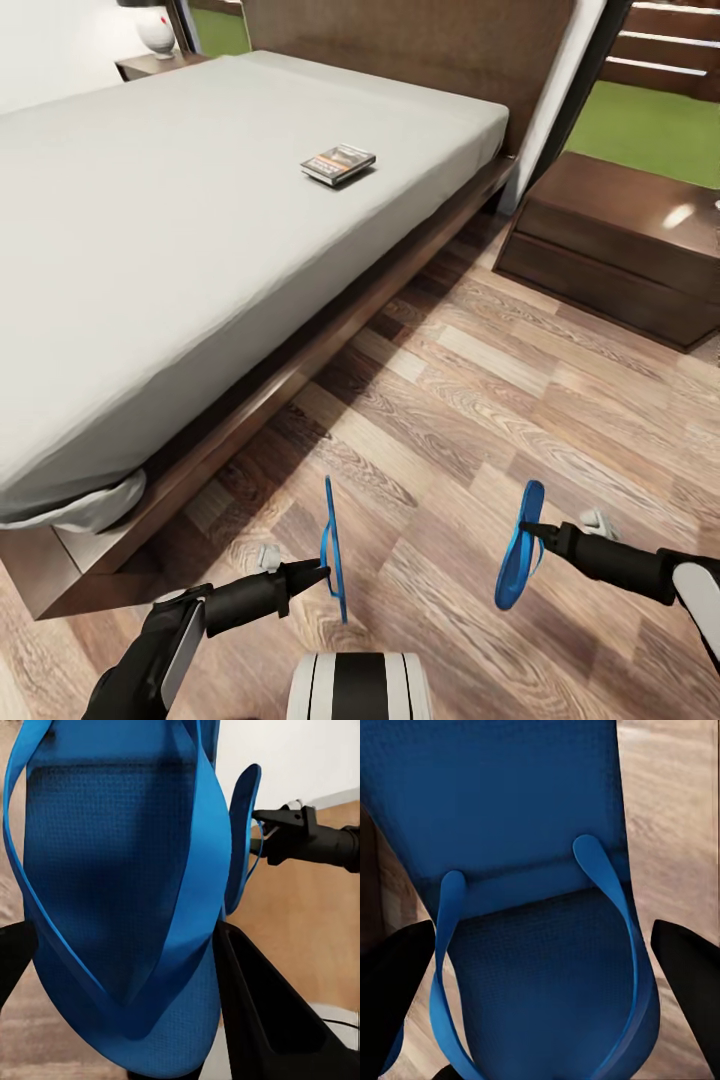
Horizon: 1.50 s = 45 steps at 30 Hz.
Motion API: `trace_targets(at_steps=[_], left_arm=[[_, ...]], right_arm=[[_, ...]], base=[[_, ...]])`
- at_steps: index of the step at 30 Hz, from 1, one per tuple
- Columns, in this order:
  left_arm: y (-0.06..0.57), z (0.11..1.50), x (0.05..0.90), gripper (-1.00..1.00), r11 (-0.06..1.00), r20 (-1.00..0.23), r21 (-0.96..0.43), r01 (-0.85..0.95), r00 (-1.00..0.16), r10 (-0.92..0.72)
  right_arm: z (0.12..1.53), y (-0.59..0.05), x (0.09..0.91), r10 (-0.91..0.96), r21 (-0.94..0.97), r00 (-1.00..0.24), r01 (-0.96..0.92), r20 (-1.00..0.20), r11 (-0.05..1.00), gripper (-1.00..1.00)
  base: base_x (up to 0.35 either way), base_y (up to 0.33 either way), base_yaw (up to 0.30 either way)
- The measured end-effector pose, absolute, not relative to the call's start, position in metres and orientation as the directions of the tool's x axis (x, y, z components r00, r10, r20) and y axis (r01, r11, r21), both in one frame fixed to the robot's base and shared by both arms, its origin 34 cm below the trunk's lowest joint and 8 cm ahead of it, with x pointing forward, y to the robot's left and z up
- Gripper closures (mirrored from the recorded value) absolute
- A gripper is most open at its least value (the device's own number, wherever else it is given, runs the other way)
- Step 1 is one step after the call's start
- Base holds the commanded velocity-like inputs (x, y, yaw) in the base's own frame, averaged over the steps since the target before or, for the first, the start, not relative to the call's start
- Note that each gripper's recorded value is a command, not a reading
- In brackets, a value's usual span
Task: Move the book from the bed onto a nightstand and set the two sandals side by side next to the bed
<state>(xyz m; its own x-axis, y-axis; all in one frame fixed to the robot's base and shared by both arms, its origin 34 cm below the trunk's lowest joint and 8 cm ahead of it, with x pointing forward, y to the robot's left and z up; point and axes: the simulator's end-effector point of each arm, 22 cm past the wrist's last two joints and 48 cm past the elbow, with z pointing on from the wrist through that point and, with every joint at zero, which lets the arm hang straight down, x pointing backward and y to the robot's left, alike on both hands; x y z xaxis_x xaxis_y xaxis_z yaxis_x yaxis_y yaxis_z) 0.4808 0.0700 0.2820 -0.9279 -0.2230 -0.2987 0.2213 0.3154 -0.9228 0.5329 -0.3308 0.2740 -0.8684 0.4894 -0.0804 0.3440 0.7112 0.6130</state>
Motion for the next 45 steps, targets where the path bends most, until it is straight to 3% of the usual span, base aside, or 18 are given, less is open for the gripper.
trace_targets(at_steps=[10,45], left_arm=[[0.07,0.299,0.489,1.0,0.316,-0.336,-0.913,0.259,-0.915,-0.223],[0.069,0.363,0.512,1.0,0.315,-0.463,-0.867,0.387,-0.859,-0.22]], right_arm=[[0.293,-0.385,0.544,0.611,0.608,-0.78,0.421,-0.136,0.673,1.0],[0.366,-0.387,0.57,0.612,0.659,-0.749,0.329,-0.255,0.677,1.0]], base=[[0.0,0.0,0.0],[0.0,0.0,0.0]])
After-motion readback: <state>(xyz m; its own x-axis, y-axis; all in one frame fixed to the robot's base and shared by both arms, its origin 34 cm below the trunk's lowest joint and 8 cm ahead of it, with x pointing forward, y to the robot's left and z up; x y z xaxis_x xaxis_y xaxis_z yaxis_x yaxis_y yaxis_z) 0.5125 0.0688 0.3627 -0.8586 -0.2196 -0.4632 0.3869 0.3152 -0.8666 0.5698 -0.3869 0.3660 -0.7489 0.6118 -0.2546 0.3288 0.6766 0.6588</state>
